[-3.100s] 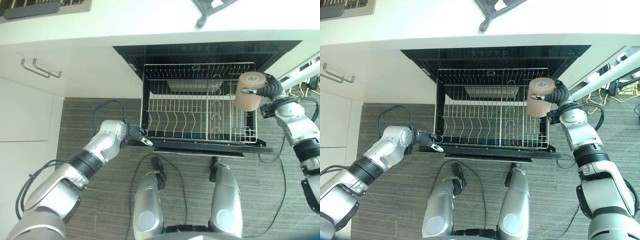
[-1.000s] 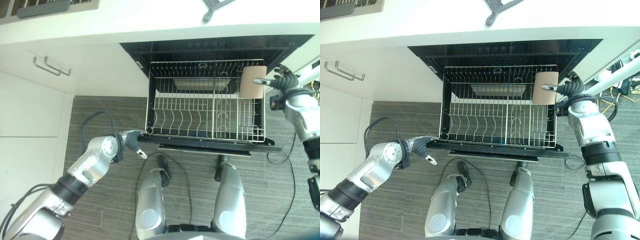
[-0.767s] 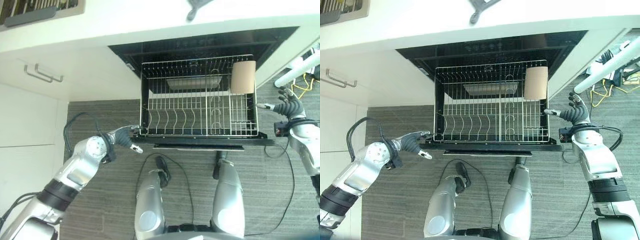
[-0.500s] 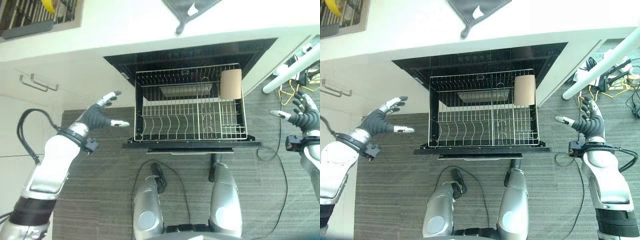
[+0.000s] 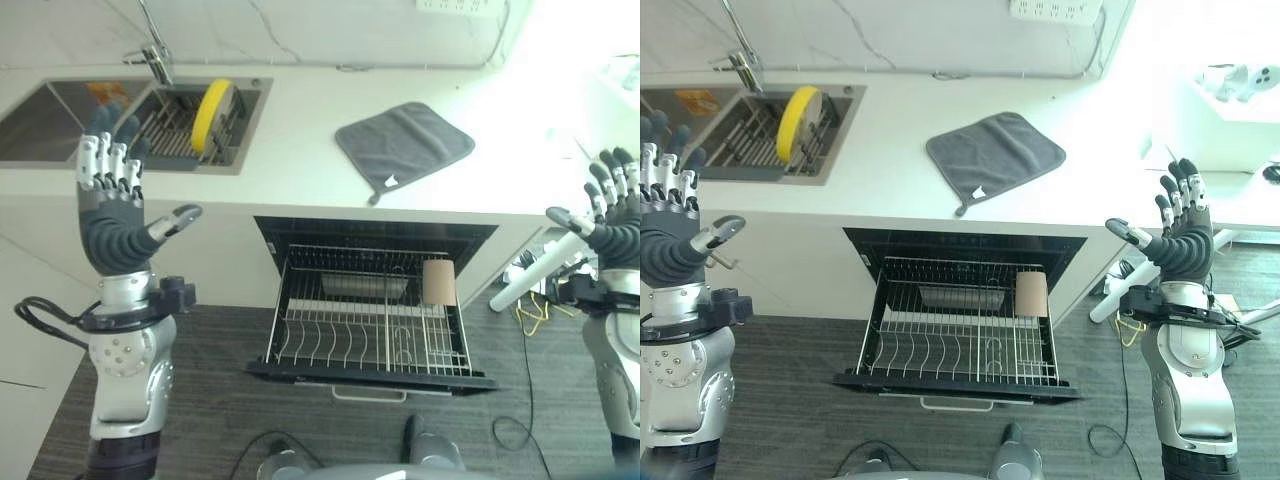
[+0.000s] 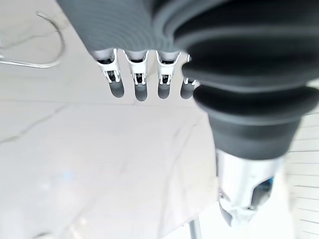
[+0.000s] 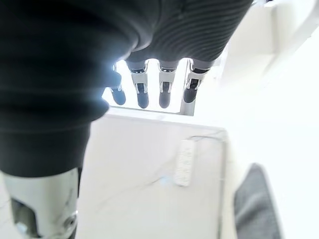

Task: Place the dishes in the dishwasher.

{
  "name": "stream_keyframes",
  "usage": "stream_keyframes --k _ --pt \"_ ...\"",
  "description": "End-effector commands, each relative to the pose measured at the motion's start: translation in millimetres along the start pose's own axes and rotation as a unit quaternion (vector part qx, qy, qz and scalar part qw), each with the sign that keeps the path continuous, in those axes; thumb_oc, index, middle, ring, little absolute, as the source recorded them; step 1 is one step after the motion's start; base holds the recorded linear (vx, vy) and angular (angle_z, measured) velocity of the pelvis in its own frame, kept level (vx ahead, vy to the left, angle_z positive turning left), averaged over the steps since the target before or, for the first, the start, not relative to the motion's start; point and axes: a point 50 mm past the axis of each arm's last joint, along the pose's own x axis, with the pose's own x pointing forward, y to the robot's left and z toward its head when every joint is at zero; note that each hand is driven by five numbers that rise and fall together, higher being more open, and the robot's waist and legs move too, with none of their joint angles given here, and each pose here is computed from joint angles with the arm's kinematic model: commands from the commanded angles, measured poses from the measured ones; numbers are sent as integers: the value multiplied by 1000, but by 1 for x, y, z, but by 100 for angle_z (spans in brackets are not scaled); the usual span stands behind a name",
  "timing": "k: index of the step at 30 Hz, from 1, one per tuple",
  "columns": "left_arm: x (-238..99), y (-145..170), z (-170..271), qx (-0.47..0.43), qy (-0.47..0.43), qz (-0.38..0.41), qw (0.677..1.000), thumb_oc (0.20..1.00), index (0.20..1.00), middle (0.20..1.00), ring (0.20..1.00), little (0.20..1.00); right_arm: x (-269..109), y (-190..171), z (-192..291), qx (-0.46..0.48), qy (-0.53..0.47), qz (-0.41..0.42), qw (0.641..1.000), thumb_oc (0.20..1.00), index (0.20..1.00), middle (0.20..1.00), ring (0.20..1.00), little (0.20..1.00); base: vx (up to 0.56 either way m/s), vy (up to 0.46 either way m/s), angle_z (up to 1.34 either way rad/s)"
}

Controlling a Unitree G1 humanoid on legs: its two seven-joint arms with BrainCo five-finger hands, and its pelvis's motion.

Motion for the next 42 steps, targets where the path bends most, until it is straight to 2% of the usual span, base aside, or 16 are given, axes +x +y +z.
stream_keyframes --k 1,7,12,16,19,23,27,37,42 --pt "14 4 20 9 -64 -7 998 1000 1000 1000 1000 1000 9 -1 40 7 -120 2 993 1000 1000 1000 1000 1000 91 -126 -8" --pt "2 12 15 -27 -27 -15 999 1000 1000 1000 1000 1000 9 -10 44 -29 -116 41 992 1000 1000 1000 1000 1000 67 -26 2" --pt "1 3 14 -26 -17 -50 998 1000 1000 1000 1000 1000 27 -14 61 -27 -148 34 988 1000 1000 1000 1000 1000 23 622 -17" --pt "15 0 15 -47 -16 -98 994 1000 1000 1000 1000 1000 12 -28 60 -36 -166 -11 985 1000 1000 1000 1000 1000 19 771 -11" --pt "20 -3 19 -40 -17 -123 991 1000 1000 1000 1000 1000 10 -21 56 -27 -161 -18 986 1000 1000 1000 1000 1000 -61 604 7" --pt "21 -12 12 -33 -10 -124 992 1000 1000 1000 1000 1000 3 -24 55 -17 -165 -15 986 1000 1000 1000 1000 1000 -65 440 -17" --pt "23 -19 7 -52 -1 -126 991 1000 1000 1000 1000 1000 6 -30 57 -29 -165 -20 986 1000 1000 1000 1000 1000 -39 -98 3" --pt "18 -16 6 -76 6 -118 990 1000 1000 1000 1000 1000 10 -30 57 -44 -156 -6 987 1000 1000 1000 1000 1000 -54 -201 -6" --pt "11 -10 7 -82 6 -100 992 1000 1000 1000 1000 1000 12 -29 59 -48 -152 27 987 1000 1000 1000 1000 1000 48 144 10"
